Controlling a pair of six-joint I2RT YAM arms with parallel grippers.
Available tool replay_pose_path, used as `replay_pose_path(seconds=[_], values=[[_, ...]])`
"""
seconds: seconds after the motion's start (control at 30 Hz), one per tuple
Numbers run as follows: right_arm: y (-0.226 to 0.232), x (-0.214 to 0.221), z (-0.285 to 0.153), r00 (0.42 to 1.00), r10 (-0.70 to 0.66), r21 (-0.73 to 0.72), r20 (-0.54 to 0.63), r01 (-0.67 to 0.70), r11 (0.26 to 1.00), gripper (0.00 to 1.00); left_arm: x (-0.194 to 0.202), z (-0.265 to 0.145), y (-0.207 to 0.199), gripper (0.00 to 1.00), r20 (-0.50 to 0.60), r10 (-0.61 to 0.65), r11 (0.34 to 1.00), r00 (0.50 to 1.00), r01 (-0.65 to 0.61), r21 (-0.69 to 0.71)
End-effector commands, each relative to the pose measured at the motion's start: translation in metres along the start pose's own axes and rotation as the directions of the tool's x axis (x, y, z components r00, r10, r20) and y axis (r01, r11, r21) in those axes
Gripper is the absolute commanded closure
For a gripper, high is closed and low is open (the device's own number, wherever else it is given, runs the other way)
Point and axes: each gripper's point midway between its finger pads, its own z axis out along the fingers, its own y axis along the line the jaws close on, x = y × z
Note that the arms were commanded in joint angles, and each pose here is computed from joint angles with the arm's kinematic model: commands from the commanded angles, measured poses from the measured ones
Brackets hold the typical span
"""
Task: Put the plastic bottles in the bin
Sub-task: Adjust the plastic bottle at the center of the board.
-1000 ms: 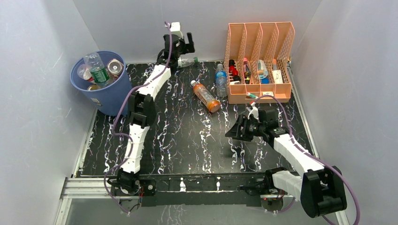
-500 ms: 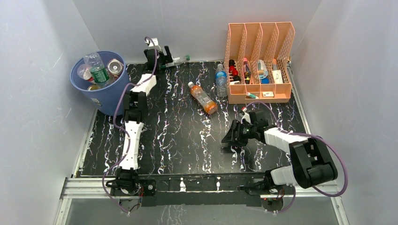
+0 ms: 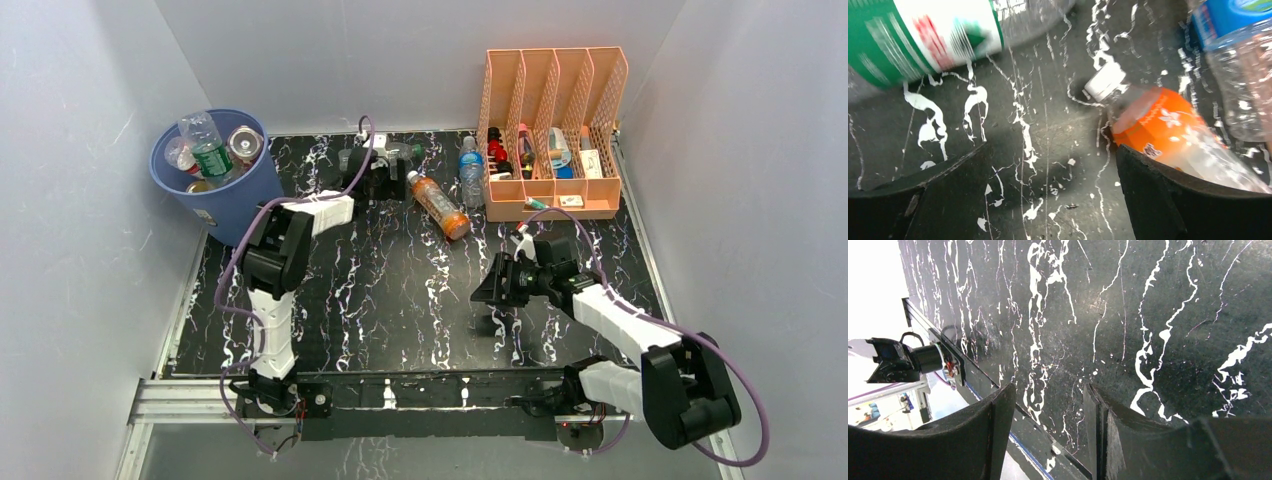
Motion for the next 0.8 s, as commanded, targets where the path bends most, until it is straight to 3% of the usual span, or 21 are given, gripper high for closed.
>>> replay_pose_path(seconds=[0.0,0.2,0.3,0.33,0.37,0.4,0.43,0.5,0.57,0.6,0.63,0.7,0.77], values=[[0.011,-0.006,-0.011,0.999,-0.033,0.0,0.032,0.033,0.999,0.37,-0.08,-0.038,0.001,0.07,0.13,0.011,1.0,0.991,-0.013,0.014],[0.014,-0.007,-0.014,0.998,-0.034,-0.009,0.043,0.035,0.999,0.37,-0.139,-0.005,0.007,0.03,0.161,0.084,0.996,0.983,-0.084,-0.009],[0.014,-0.009,-0.012,0.999,-0.031,-0.012,0.045,0.032,0.999,0.37,-0.146,0.025,0.023,0.03,0.098,0.055,0.998,0.994,-0.053,-0.016],[0.015,-0.009,-0.011,0.999,-0.03,-0.017,0.045,0.031,0.999,0.27,-0.142,0.033,0.027,0.03,0.067,0.04,0.999,0.997,-0.039,-0.024],[0.016,-0.01,-0.01,0.999,-0.029,-0.023,0.045,0.03,0.999,0.45,-0.134,0.039,0.029,0.04,0.037,0.028,0.999,0.999,-0.027,-0.022],[0.018,-0.011,-0.009,0.999,-0.032,-0.035,0.043,0.033,0.999,0.84,-0.124,0.041,0.029,0.04,0.008,0.017,1.0,1.0,-0.017,-0.019],[0.019,-0.013,-0.009,0.999,-0.031,-0.035,0.043,0.033,0.999,1.0,-0.1,0.041,0.03,0.06,-0.05,0.005,1.0,0.999,-0.006,-0.022],[0.021,-0.016,-0.008,0.998,-0.036,-0.037,0.046,0.038,0.999,1.0,-0.072,0.023,0.034,0.07,-0.074,-0.022,0.999,0.997,0.018,-0.045],[0.023,-0.017,-0.007,0.998,-0.044,-0.047,0.043,0.046,0.998,1.0,-0.074,-0.016,0.033,0.05,-0.017,-0.064,0.997,0.998,0.063,-0.055],[0.025,-0.018,-0.005,0.998,-0.05,-0.052,0.037,0.052,0.997,0.97,-0.069,-0.029,0.036,0.05,-0.018,-0.07,0.995,0.997,0.069,-0.07],[0.026,-0.018,-0.004,0.998,-0.049,-0.054,0.032,0.05,0.997,0.85,-0.064,-0.039,0.038,0.05,-0.031,-0.068,0.994,0.997,0.065,-0.083],[0.029,-0.018,-0.004,0.998,-0.049,-0.062,0.028,0.051,0.997,0.38,-0.057,-0.051,0.04,0.05,-0.048,-0.054,0.994,0.997,0.05,-0.098],[0.034,-0.017,-0.005,0.998,-0.054,-0.066,0.036,0.056,0.996,0.18,-0.052,-0.054,0.041,0.05,-0.061,-0.04,0.995,0.997,0.034,-0.095]])
